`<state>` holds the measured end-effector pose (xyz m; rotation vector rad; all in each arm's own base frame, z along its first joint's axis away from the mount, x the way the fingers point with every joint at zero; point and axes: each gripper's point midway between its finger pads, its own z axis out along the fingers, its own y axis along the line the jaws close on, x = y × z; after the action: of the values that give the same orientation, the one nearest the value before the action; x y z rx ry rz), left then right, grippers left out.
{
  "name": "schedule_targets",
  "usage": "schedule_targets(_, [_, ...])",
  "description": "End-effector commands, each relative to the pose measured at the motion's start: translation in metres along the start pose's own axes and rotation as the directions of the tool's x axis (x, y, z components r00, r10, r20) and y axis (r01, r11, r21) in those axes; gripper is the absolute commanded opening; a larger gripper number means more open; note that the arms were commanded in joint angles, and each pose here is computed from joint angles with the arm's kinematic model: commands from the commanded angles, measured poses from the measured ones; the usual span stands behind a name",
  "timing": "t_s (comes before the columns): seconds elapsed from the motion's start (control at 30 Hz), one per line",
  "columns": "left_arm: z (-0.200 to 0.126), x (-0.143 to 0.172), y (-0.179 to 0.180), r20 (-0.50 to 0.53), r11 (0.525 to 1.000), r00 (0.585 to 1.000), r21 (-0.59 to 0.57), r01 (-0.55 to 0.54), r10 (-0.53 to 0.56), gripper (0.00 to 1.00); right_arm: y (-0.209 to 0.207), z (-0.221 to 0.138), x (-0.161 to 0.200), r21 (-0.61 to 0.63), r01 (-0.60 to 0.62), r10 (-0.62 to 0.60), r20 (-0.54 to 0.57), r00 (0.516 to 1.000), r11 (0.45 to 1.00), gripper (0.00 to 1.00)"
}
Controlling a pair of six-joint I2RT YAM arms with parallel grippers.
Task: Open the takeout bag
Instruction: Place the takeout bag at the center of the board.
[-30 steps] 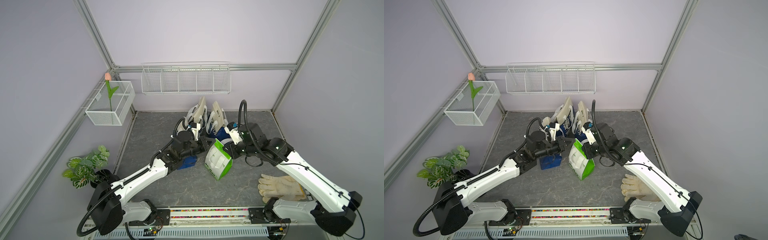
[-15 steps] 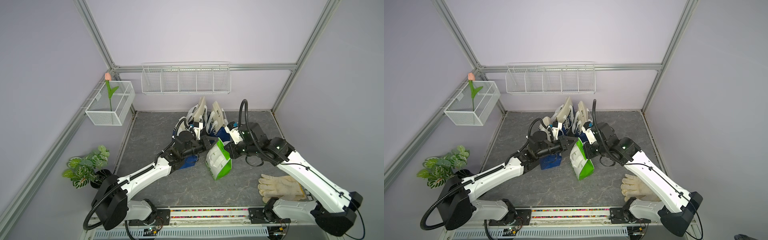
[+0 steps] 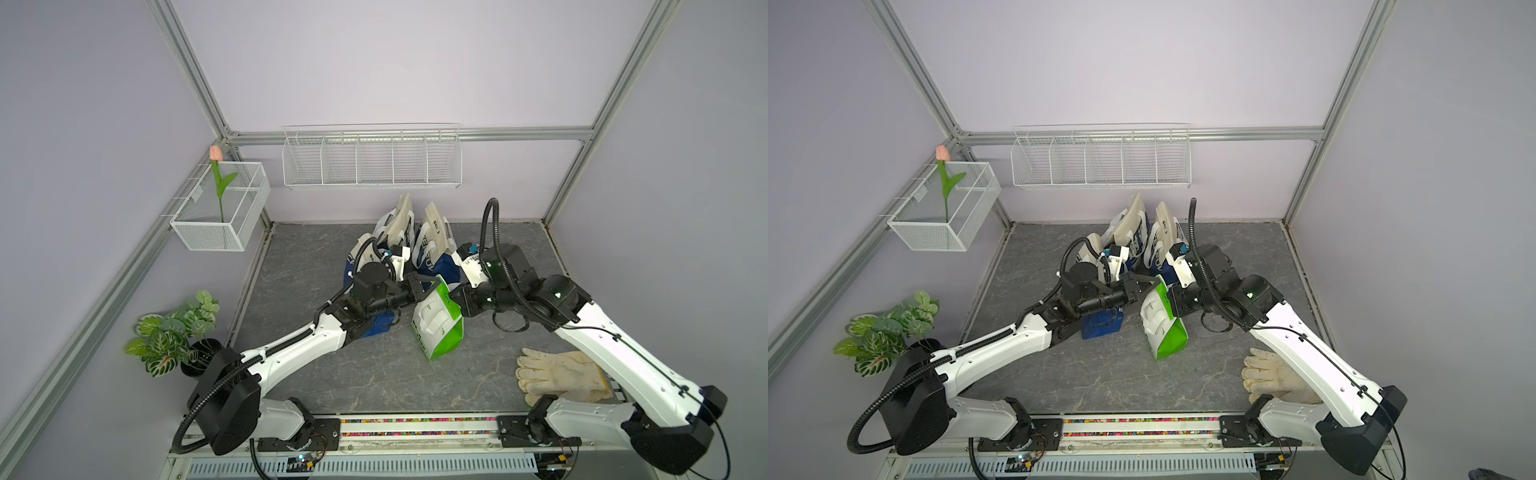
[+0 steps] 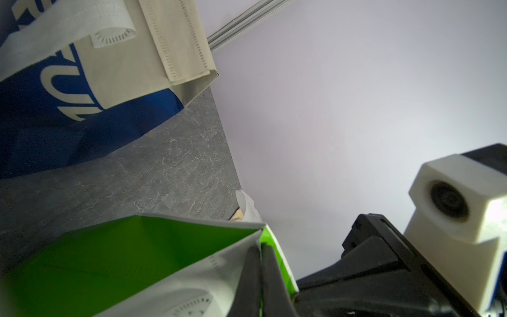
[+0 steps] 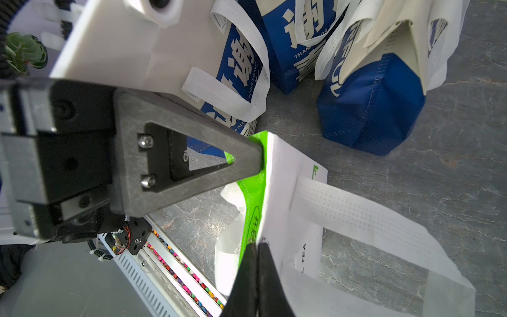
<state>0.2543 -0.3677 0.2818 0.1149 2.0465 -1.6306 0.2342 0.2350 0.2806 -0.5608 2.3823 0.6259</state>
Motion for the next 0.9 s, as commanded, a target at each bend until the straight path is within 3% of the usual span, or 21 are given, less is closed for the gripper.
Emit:
schedule_targets(0.0, [0.002, 0.002, -0.017, -0.016, 0.999, 1.0, 0.047, -0.008, 0.009, 0.0, 0.004, -0.004, -0.008, -0.026, -0.01, 0.011, 0.045, 0.999, 1.0, 0.09])
schedule_targets(0.2, [-0.013, -0.007, 0.008, 0.063, 0.99, 0.997, -0.133, 0.05, -0.042, 0.0, -0.001, -0.012, 0.005, 0.051, -0.006, 0.004, 0.057, 0.998, 0.999, 0.53])
schedule_targets(0.33, [-0.021, -0.012, 0.014, 0.108, 0.977, 0.991, -0.192, 0.097, -0.077, 0.0, -0.005, -0.032, 0.016, 0.143, 0.005, -0.022, 0.116, 0.993, 0.99, 0.58])
schedule_targets(0.43, [-0.026, -0.014, 0.014, 0.14, 0.974, 0.985, -0.19, 0.125, -0.099, 0.0, 0.005, -0.038, 0.027, 0.126, 0.011, -0.029, 0.14, 0.99, 0.992, 0.6])
schedule_targets(0.57, [-0.03, -0.016, 0.013, 0.176, 0.972, 0.976, -0.175, 0.159, -0.128, 0.0, 0.015, -0.021, 0.046, 0.119, 0.021, -0.039, 0.148, 0.988, 0.993, 0.69])
schedule_targets(0.73, [-0.034, -0.015, 0.01, 0.185, 0.974, 0.974, -0.16, 0.163, -0.132, 0.0, -0.004, -0.003, 0.054, 0.136, -0.091, 0.053, 0.256, 0.965, 0.987, 0.69])
schedule_targets(0.87, [-0.034, -0.012, 0.01, 0.172, 0.975, 0.977, -0.157, 0.155, -0.127, 0.0, -0.014, 0.017, 0.059, 0.087, -0.142, 0.107, 0.323, 0.94, 0.986, 0.8])
